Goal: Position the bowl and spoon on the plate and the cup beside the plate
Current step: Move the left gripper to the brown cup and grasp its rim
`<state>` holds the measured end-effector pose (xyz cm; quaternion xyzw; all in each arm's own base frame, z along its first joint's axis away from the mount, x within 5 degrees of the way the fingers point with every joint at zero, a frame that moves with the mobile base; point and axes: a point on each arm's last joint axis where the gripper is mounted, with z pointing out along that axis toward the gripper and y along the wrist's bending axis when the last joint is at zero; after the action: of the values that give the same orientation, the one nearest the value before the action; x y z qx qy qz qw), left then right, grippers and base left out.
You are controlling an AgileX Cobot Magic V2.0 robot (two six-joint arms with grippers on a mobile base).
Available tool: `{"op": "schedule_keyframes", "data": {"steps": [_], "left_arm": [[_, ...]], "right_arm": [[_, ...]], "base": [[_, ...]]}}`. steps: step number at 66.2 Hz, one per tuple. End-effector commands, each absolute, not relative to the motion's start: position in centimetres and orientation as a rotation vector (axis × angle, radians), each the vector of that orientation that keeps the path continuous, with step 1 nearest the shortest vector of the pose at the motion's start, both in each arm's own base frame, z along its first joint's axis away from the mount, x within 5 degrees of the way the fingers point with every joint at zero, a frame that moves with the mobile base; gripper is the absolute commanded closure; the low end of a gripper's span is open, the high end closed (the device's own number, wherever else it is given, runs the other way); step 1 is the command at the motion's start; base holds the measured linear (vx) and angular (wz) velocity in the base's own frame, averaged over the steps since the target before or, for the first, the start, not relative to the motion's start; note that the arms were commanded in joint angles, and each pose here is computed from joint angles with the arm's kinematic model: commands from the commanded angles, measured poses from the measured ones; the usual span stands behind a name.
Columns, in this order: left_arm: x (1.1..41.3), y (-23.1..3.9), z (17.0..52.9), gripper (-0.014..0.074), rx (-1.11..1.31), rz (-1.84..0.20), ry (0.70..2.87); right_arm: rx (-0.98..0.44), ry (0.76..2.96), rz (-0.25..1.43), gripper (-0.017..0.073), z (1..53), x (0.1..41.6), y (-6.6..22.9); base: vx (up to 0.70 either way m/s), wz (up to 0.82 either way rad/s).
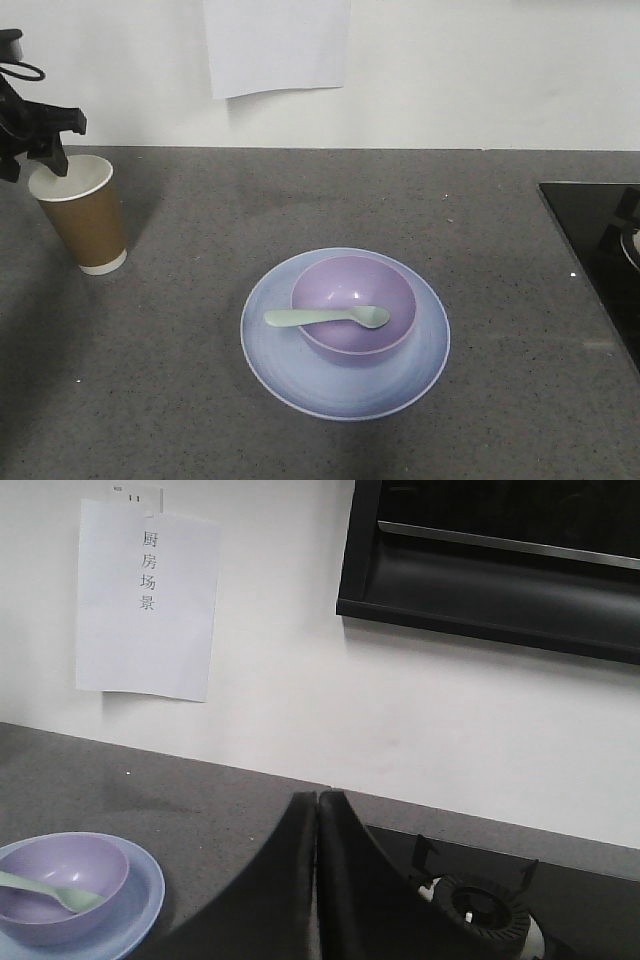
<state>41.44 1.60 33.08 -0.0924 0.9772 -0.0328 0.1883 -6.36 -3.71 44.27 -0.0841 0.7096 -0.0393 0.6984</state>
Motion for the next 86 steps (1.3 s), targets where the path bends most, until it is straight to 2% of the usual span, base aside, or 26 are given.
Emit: {"op": "schedule_keyframes", "data": {"steps": [1, 10, 17, 22, 35, 52, 63, 77, 86], "left_arm": [[40.4, 1.6, 35.0, 0.0184, -0.255, -0.103, 2.688], [40.4, 1.9, 34.5, 0.0193, -0.230, -0.049, 2.709], [40.4, 2.0, 34.5, 0.0248, -0.218, -0.026, 2.711], [40.4, 2.0, 34.5, 0.0328, -0.212, -0.016, 2.709], [40.5, 2.0, 34.5, 0.0600, -0.189, -0.012, 2.706], [39.9, 1.2, 35.5, 0.0601, -0.141, -0.112, 2.688], [37.7, -0.1, 39.2, 0.0601, -0.071, -0.277, 2.585], [33.3, -1.7, 44.5, 0.0601, 0.039, -0.330, 2.432], [30.9, -3.3, 45.3, 0.0601, 0.128, -0.340, 2.413]], "right_arm": [[-0.187, 1.530, -0.103, 0.0564, 45.4, -5.6, -3.5], [-0.187, 1.530, -0.103, 0.0564, 45.4, -5.6, -3.5], [-0.187, 1.531, -0.104, 0.0564, 45.4, -5.6, -3.5], [-0.187, 1.530, -0.102, 0.0564, 45.4, -5.6, -3.5], [-0.187, 1.530, -0.102, 0.0564, 45.4, -5.6, -3.5], [-0.187, 1.530, -0.102, 0.0564, 45.4, -5.6, -3.5], [-0.187, 1.530, -0.103, 0.0564, 45.4, -5.6, -3.5], [-0.187, 1.530, -0.102, 0.0564, 45.4, -5.6, -3.5], [-0.188, 1.530, -0.101, 0.0564, 45.4, -5.6, -3.5]], "base": [[0.00, 0.00], [0.00, 0.00], [0.00, 0.00], [0.00, 0.00], [0.00, 0.00], [0.00, 0.00], [0.00, 0.00], [0.00, 0.00], [0.00, 0.00]]}}
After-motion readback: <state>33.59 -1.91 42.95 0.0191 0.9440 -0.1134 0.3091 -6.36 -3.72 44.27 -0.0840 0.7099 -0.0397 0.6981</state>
